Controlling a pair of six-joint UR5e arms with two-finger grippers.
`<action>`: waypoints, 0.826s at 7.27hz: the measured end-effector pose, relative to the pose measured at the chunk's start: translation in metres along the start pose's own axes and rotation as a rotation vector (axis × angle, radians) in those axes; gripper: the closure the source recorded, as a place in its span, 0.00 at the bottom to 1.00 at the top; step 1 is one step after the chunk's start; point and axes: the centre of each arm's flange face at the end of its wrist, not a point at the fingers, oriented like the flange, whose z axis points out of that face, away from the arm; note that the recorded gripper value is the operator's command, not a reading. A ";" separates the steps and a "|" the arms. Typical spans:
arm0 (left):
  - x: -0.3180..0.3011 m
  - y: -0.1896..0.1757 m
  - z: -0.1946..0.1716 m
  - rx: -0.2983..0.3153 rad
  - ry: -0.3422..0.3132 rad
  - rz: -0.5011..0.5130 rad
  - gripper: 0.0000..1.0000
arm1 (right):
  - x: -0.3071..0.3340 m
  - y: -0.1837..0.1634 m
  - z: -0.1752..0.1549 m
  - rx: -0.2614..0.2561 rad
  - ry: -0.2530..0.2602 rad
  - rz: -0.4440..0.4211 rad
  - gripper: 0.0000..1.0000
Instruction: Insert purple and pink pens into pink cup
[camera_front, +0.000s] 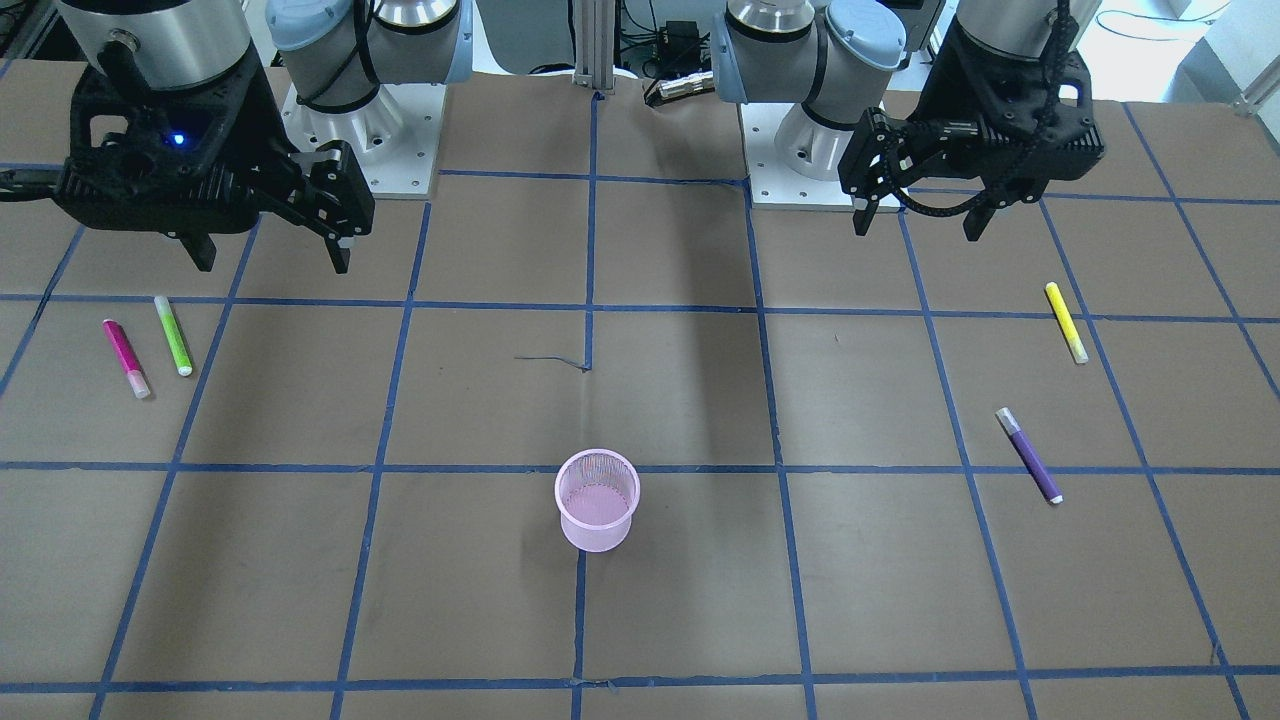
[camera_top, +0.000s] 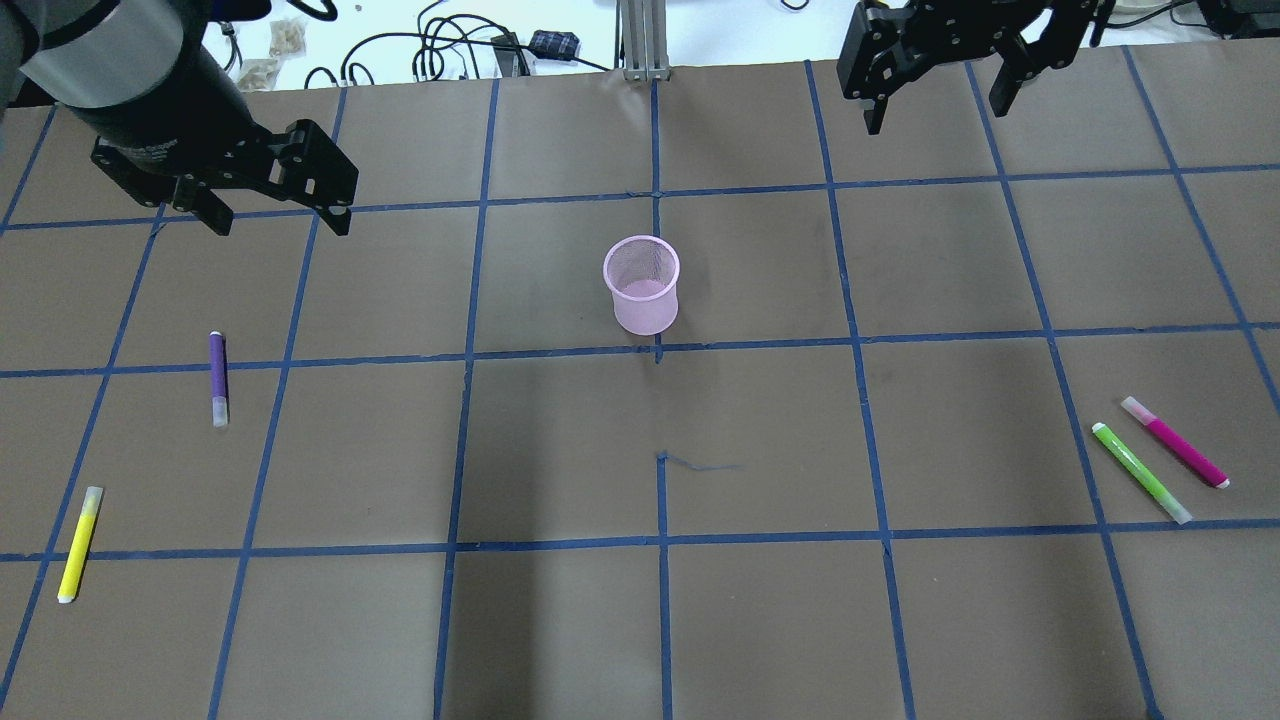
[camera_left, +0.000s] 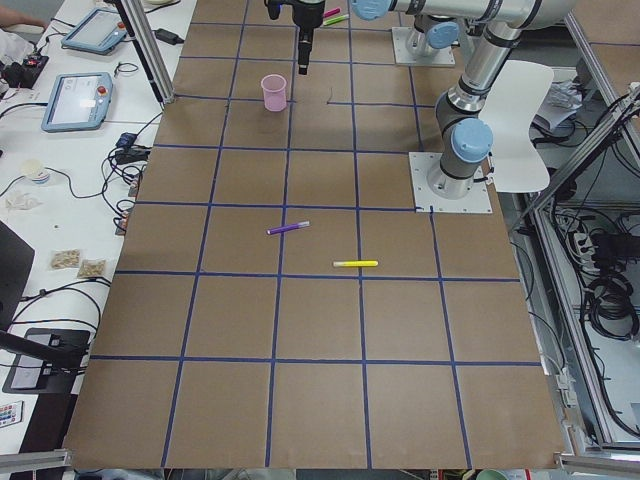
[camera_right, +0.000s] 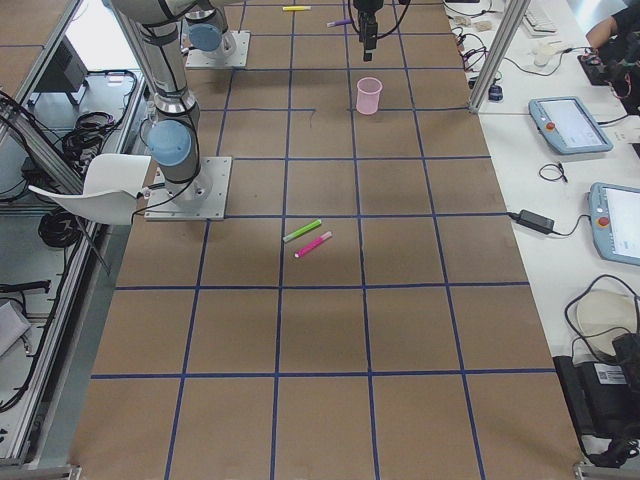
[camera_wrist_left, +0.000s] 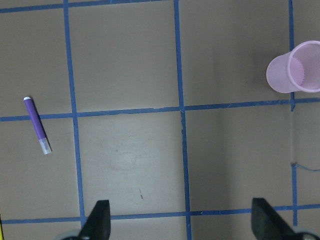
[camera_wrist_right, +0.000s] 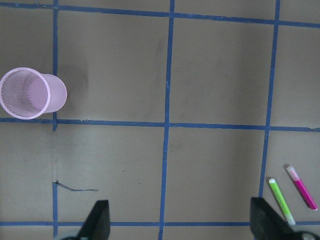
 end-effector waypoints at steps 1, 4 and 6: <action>0.000 0.000 0.000 -0.001 0.001 0.000 0.00 | 0.000 0.000 0.000 0.001 0.000 0.000 0.00; 0.000 0.001 0.000 -0.002 -0.001 0.000 0.00 | 0.009 -0.002 0.003 -0.010 0.004 -0.086 0.12; 0.000 0.002 0.000 -0.005 -0.003 0.000 0.00 | 0.057 0.001 0.001 -0.056 0.008 -0.210 0.14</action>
